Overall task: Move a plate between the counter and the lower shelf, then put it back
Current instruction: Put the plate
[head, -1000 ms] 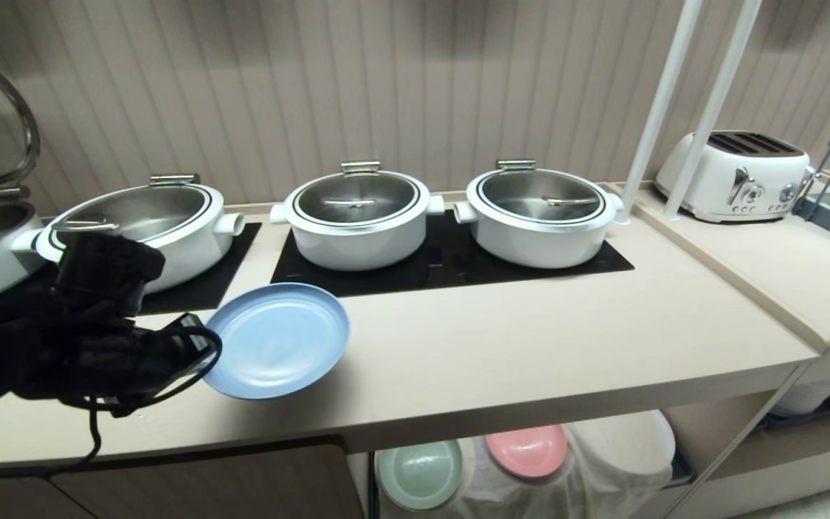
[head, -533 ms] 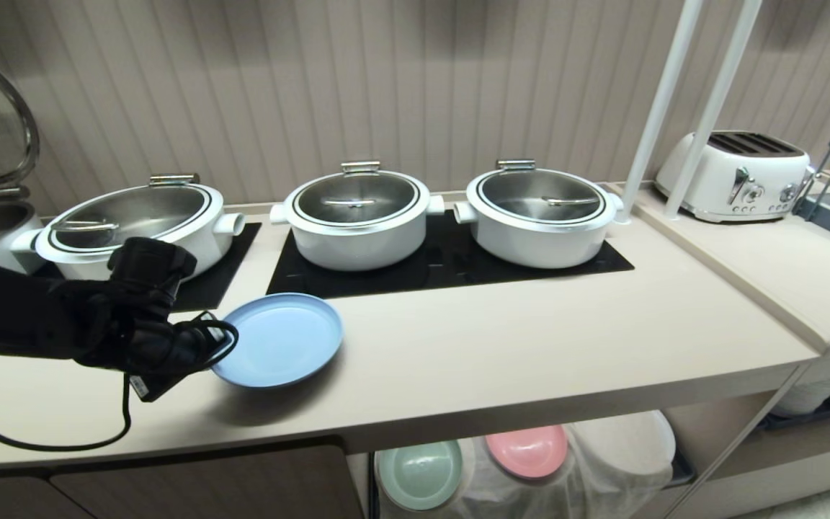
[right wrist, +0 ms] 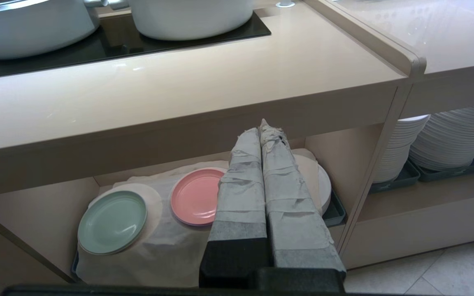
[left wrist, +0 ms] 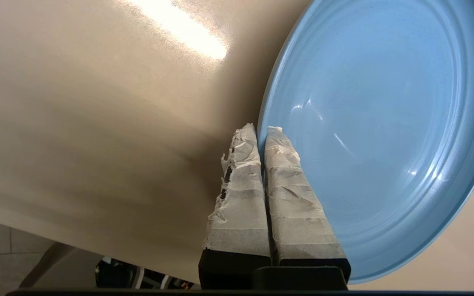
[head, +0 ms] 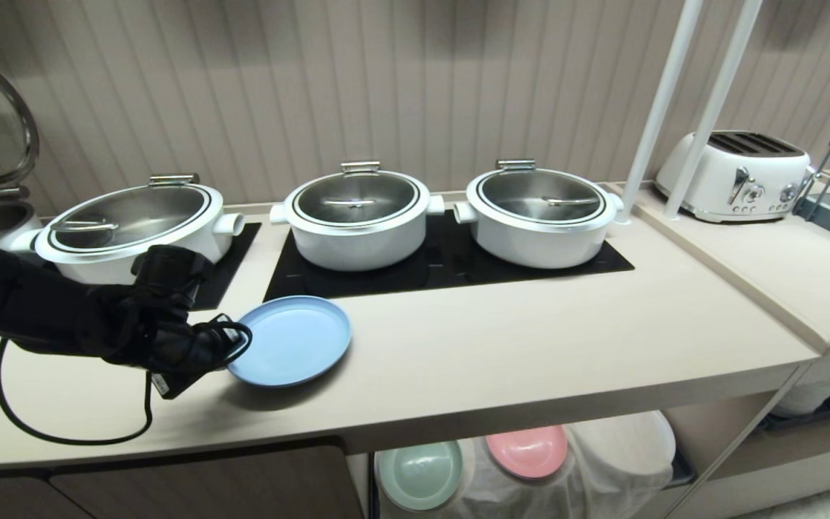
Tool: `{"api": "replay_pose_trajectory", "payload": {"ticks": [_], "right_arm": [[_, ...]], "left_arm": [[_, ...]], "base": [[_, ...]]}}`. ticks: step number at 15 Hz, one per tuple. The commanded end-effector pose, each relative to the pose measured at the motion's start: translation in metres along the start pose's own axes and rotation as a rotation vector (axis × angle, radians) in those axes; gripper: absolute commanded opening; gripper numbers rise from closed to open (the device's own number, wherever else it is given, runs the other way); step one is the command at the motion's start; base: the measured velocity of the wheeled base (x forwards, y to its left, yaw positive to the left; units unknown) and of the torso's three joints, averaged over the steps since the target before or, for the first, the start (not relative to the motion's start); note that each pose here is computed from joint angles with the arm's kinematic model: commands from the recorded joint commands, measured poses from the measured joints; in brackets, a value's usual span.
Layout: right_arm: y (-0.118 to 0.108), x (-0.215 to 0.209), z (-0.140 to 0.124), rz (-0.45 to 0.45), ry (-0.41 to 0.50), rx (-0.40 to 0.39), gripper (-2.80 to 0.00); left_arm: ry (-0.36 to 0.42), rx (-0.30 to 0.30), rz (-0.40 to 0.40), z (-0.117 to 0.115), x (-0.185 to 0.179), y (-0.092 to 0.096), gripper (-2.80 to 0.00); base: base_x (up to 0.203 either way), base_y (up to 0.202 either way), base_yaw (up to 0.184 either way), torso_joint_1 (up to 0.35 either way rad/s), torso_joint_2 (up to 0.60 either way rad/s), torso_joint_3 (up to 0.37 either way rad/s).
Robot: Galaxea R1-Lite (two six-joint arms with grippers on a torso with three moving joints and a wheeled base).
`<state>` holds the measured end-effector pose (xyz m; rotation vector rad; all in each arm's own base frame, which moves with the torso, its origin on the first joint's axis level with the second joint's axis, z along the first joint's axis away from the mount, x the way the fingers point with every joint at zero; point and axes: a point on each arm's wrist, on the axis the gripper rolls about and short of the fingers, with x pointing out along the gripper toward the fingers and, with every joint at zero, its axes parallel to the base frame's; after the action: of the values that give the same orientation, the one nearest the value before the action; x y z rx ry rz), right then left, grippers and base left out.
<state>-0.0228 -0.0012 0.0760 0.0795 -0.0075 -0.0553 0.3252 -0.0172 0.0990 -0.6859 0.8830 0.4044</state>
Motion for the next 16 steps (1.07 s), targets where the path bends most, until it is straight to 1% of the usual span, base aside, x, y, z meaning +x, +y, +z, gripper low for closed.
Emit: {"api": "replay_pose_trajectory", "payload": {"ticks": [1,6,7,11,14,16], "right_arm": [[0.0,0.0,0.0,0.0,-0.001,0.0,-2.8],[0.0,0.0,0.0,0.0,-0.001,0.0,-2.8],[0.0,0.0,0.0,0.0,-0.001,0.0,-2.8],[0.0,0.0,0.0,0.0,-0.001,0.0,-2.8],[0.0,0.0,0.0,0.0,-0.001,0.0,-2.8],[0.0,0.0,0.0,0.0,-0.001,0.0,-2.8]], "left_arm": [[0.007,-0.002,0.006,-0.002,0.005,0.0,-2.8],[0.018,-0.002,0.016,-0.004,0.008,0.002,-2.8],[0.019,-0.001,0.015,-0.004,0.008,0.002,0.0],[0.007,-0.006,-0.011,-0.007,0.007,-0.006,0.0],[-0.002,-0.006,-0.018,-0.006,0.003,-0.007,0.0],[-0.019,-0.01,-0.036,-0.004,-0.005,-0.007,0.0]], "base": [[0.0,0.0,0.0,0.0,0.0,0.0],[0.0,0.0,0.0,0.0,0.0,0.0],[0.0,0.0,0.0,0.0,0.0,0.0],[0.0,0.0,0.0,0.0,0.0,0.0],[0.0,0.0,0.0,0.0,0.0,0.0],[0.0,0.0,0.0,0.0,0.0,0.0]]}}
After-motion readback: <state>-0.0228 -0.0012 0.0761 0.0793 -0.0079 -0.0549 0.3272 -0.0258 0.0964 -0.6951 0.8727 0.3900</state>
